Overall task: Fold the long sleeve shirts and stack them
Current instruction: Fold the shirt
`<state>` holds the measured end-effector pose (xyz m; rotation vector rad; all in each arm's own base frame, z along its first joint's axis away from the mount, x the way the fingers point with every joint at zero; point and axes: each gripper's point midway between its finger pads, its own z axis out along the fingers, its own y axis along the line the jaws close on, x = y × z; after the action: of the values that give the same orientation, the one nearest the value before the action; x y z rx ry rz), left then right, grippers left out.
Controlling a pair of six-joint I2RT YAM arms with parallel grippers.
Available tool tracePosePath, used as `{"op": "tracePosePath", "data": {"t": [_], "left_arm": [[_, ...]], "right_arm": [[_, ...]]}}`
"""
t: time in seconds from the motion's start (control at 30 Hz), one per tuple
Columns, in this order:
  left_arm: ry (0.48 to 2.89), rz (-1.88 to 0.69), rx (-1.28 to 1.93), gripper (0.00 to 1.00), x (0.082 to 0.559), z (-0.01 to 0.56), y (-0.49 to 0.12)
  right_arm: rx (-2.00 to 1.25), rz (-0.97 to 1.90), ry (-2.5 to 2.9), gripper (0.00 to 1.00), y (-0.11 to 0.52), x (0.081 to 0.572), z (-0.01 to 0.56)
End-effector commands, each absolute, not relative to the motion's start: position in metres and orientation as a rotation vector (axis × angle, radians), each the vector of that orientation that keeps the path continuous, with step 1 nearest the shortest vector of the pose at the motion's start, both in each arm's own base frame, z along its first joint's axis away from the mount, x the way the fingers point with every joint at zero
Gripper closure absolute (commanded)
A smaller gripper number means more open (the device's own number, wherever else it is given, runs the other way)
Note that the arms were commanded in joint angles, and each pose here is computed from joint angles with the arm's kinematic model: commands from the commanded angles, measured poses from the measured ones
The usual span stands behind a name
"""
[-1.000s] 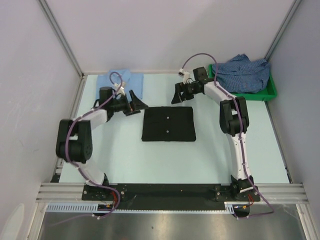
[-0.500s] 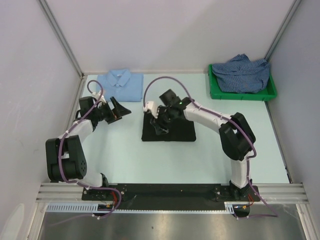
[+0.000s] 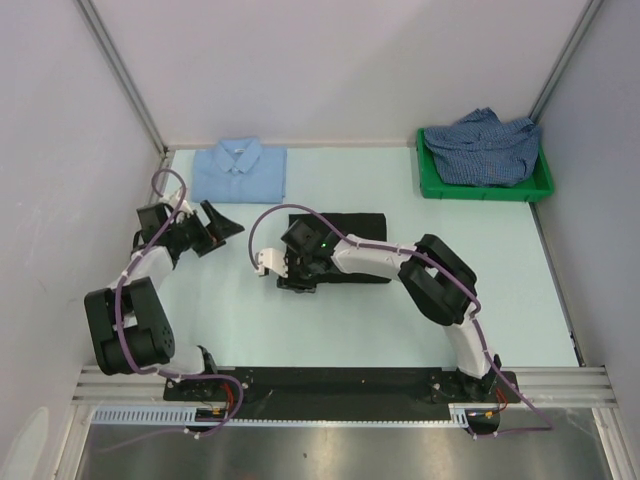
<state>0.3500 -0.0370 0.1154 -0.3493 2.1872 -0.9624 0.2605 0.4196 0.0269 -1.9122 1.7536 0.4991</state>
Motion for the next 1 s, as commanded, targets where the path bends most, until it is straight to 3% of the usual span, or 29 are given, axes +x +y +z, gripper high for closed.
{"op": "tracePosePath", "data": {"t": [0.0, 0.1, 0.2, 0.43, 0.67, 0.7, 0.8, 0.97], "left_arm": [[2.155, -0.927, -0.284, 0.01, 0.342, 0.125, -0.031], [2.157, -0.924, -0.265, 0.01, 0.339, 0.124, -0.032], [2.155, -0.91, -0.229, 0.01, 0.339, 0.126, -0.031], [2.22, -0.884, -0.098, 0.0, 0.346, 0.124, -0.034], [2.319, -0.961, 0.33, 0.0, 0.339, 0.116, -0.101], [2.32, -0.979, 0.383, 0.01, 0.338, 0.114, -0.111], [2.342, -1.113, 0.498, 0.01, 0.336, 0.103, -0.151], [2.376, -1.269, 0.61, 0.04, 0.353, 0.079, -0.194]], "right_arm": [[-1.926, 0.403, 1.701, 0.58, 0.421, 0.276, 0.015], [-1.933, 0.406, 1.704, 0.73, 0.42, 0.274, 0.013], [-1.951, 0.445, 1.704, 1.0, 0.416, 0.267, 0.018], [-2.108, 0.77, 1.548, 1.0, 0.377, 0.2, 0.054], [-2.524, 0.946, 1.303, 1.0, 0.29, 0.117, 0.051], [-2.548, 0.929, 1.27, 0.74, 0.283, 0.117, 0.05], [-2.437, 0.868, 1.356, 0.39, 0.274, 0.129, 0.056], [-2.196, 0.798, 1.476, 0.19, 0.276, 0.154, 0.094]]}}
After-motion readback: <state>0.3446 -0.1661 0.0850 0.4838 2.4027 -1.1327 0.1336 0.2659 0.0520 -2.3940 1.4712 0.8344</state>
